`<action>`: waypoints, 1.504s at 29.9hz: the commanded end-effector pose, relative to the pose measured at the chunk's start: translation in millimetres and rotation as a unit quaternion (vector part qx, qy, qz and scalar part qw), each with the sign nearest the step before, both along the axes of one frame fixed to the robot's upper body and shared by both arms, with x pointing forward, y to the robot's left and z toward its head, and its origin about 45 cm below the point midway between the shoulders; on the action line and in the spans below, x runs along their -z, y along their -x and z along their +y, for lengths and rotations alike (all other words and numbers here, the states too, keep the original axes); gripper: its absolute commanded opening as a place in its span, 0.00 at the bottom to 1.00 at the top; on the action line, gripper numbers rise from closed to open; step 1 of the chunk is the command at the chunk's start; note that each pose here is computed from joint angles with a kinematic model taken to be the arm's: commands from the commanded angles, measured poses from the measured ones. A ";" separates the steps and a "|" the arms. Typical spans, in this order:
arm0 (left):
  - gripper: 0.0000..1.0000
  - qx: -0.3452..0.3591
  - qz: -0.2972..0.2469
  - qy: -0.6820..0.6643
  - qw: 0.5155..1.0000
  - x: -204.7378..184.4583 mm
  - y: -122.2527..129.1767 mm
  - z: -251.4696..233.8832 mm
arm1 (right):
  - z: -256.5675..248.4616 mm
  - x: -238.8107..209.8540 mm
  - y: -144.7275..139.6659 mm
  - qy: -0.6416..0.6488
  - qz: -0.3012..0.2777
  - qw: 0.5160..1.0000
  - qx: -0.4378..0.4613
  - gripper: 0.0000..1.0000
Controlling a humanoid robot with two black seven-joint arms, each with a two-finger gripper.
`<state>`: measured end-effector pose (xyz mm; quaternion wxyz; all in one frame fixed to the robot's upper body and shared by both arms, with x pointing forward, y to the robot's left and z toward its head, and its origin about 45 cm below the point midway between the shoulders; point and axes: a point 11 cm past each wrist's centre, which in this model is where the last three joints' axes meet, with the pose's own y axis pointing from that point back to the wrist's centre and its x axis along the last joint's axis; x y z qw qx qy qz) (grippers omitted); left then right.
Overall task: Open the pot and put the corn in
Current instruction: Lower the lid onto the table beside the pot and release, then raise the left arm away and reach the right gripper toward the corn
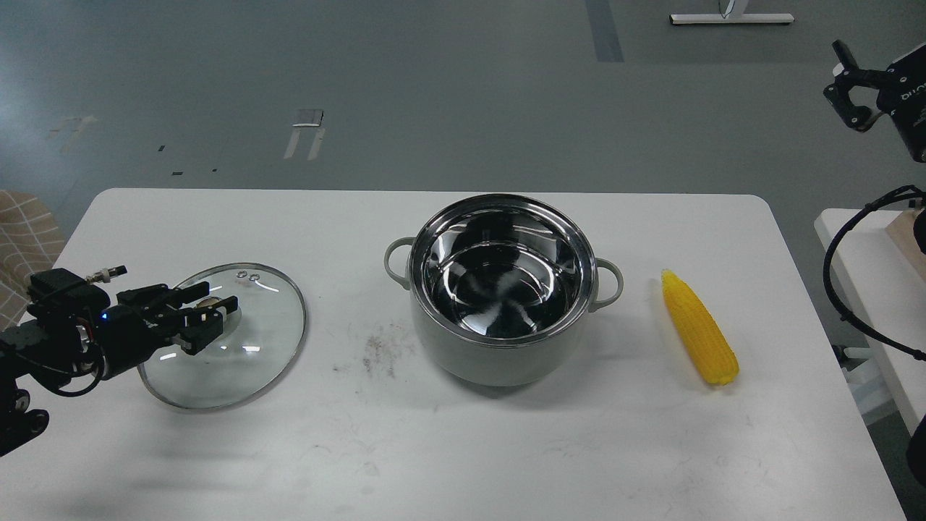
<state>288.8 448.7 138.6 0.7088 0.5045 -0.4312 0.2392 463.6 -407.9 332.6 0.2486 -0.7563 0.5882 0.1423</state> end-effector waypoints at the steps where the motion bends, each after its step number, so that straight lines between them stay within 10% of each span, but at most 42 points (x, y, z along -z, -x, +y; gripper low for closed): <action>1: 0.90 -0.035 -0.032 0.034 0.998 -20.5 -19.0 2.7 | -1.8 0.2 1.0 0.009 0.003 1.000 0.001 1.00; 11: 0.91 -0.175 -0.159 0.225 0.945 -142.0 -123.4 17.8 | -8.7 -10.0 14.9 0.287 0.059 0.955 -0.039 1.00; 20: 0.98 -0.261 -0.146 0.634 0.713 -205.1 -186.9 9.8 | -20.6 -0.5 29.0 0.568 0.107 0.814 -0.052 1.00; 31: 0.98 -0.141 -0.079 0.848 0.504 -231.9 -196.6 -22.8 | 50.6 38.2 43.3 0.775 0.047 0.612 -0.152 1.00; 45: 0.98 -0.132 -0.035 0.863 0.486 -204.8 -198.6 -54.7 | 83.6 165.6 100.5 0.811 0.080 0.501 -0.291 0.95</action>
